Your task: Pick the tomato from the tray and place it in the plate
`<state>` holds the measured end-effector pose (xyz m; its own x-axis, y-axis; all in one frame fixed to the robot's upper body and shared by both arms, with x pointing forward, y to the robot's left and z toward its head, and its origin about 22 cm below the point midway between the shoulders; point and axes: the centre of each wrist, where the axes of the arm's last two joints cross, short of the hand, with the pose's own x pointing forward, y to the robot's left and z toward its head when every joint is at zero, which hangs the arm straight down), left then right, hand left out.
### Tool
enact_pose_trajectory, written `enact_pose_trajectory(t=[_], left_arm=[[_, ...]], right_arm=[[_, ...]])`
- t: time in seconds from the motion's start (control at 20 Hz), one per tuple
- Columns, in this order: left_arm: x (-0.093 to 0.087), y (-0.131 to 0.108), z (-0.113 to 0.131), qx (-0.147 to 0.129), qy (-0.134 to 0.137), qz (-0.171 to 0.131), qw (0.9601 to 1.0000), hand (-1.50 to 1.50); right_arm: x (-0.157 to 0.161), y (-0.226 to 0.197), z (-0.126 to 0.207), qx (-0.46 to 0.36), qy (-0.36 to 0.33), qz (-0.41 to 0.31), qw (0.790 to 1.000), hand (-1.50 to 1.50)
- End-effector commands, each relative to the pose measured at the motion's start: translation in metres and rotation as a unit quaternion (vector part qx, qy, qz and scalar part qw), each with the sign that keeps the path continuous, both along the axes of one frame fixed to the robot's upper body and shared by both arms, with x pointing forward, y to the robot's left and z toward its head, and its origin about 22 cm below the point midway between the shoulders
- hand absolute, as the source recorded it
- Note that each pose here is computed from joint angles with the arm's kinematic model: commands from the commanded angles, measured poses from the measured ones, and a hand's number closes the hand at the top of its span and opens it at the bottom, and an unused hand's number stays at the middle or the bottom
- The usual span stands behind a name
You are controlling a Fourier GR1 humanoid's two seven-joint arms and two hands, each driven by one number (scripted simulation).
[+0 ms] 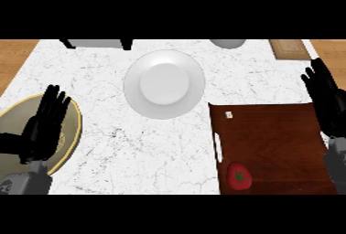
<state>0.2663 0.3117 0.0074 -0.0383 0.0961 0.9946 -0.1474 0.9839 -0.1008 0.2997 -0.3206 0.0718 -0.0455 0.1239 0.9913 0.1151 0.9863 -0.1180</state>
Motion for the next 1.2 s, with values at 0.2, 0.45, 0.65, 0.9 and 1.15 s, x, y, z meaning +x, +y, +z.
enact_pose_trajectory(t=[0.2, 0.45, 0.65, 0.9, 1.15], left_arm=[[-0.016, -0.008, -0.024, 0.105, 0.099, 0.008, 0.9895, 0.0], [-0.021, -0.007, -0.033, 0.101, 0.141, 0.002, 0.9848, 0.0], [-0.021, -0.024, -0.028, 0.116, 0.155, 0.007, 0.981, 0.0], [-0.024, -0.045, -0.029, 0.123, 0.156, -0.004, 0.98, 0.0], [-0.02, -0.048, -0.028, 0.124, 0.165, -0.011, 0.9784, 0.0]], right_arm=[[-0.021, 0.092, 0.021, 0.042, -0.067, 0.291, 0.954, 1.5], [-0.021, 0.04, 0.093, -0.418, -0.194, 0.209, 0.862, 1.5], [-0.07, 0.054, -0.038, -0.13, -0.144, 0.137, 0.971, 1.5], [-0.106, 0.053, -0.082, -0.047, -0.192, 0.291, 0.936, -1.5], [-0.1, 0.016, -0.07, -0.272, -0.165, 0.331, 0.888, -1.5]])
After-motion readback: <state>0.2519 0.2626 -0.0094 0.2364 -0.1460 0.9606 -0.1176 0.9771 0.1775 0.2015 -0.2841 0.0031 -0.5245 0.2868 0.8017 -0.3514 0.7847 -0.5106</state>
